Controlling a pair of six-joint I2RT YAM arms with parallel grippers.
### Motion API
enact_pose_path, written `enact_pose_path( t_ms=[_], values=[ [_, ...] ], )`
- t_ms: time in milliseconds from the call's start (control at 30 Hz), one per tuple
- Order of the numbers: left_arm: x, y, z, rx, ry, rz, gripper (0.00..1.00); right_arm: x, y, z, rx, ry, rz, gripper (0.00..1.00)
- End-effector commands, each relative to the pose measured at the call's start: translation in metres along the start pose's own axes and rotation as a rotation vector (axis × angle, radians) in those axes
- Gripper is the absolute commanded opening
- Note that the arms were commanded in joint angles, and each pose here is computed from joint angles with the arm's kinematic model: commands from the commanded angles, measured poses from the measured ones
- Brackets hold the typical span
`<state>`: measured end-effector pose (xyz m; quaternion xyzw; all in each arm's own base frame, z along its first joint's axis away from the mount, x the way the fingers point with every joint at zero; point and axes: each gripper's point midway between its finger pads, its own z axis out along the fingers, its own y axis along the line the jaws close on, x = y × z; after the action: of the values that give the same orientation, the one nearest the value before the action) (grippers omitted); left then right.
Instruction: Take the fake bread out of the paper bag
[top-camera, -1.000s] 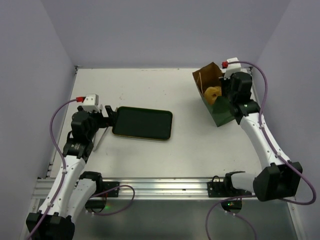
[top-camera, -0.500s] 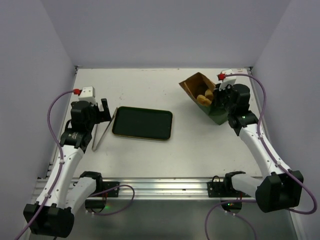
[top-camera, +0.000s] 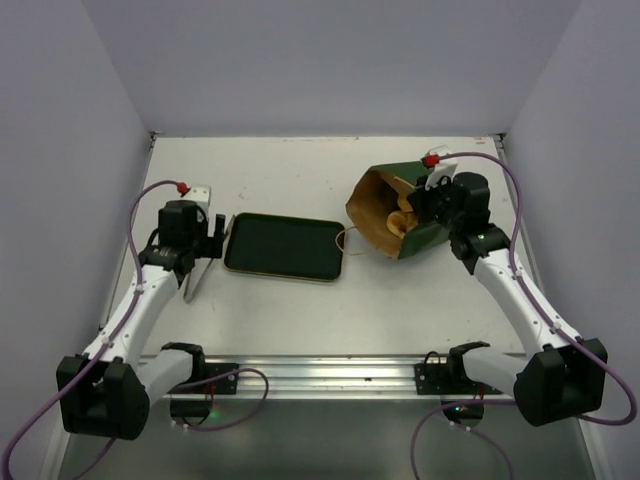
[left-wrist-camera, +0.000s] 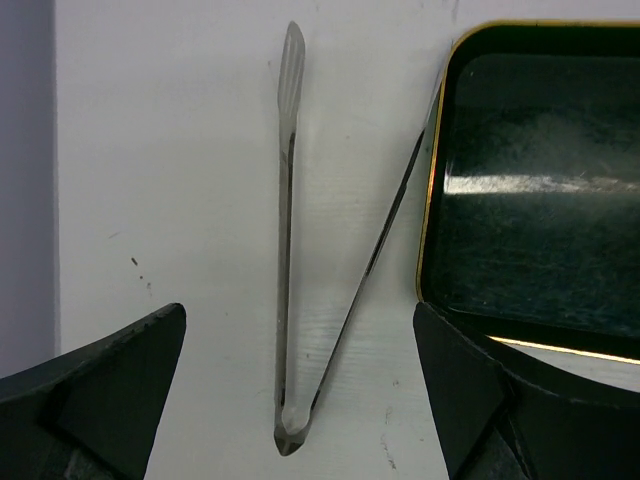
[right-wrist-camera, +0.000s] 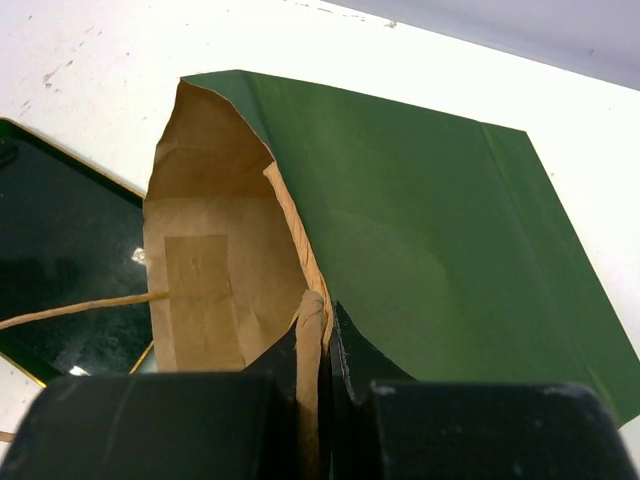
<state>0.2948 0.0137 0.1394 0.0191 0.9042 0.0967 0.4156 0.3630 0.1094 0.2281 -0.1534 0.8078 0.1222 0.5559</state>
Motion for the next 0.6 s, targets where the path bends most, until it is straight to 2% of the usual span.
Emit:
enact_pose_path(
  t_ms=[0, 200, 433, 567],
  values=[
    [0.005, -0.002, 0.017, 0.01, 0.066, 0.105, 1.0, -0.02, 0.005, -0.009, -0.018, -0.072, 0.015, 0.0],
    [0.024, -0.011, 0.037, 0.063, 0.195, 0.192, 0.98, -0.023, 0.005, -0.012, -0.017, -0.078, 0.012, 0.0],
    [0.043, -0.025, 0.045, 0.202, 0.254, 0.214, 0.97, -0.022, 0.006, -0.011, -0.022, -0.075, 0.013, 0.0],
    [0.051, -0.017, 0.048, 0.208, 0.301, 0.216, 0.97, -0.023, 0.007, -0.011, -0.028, -0.075, 0.014, 0.0]
  ],
)
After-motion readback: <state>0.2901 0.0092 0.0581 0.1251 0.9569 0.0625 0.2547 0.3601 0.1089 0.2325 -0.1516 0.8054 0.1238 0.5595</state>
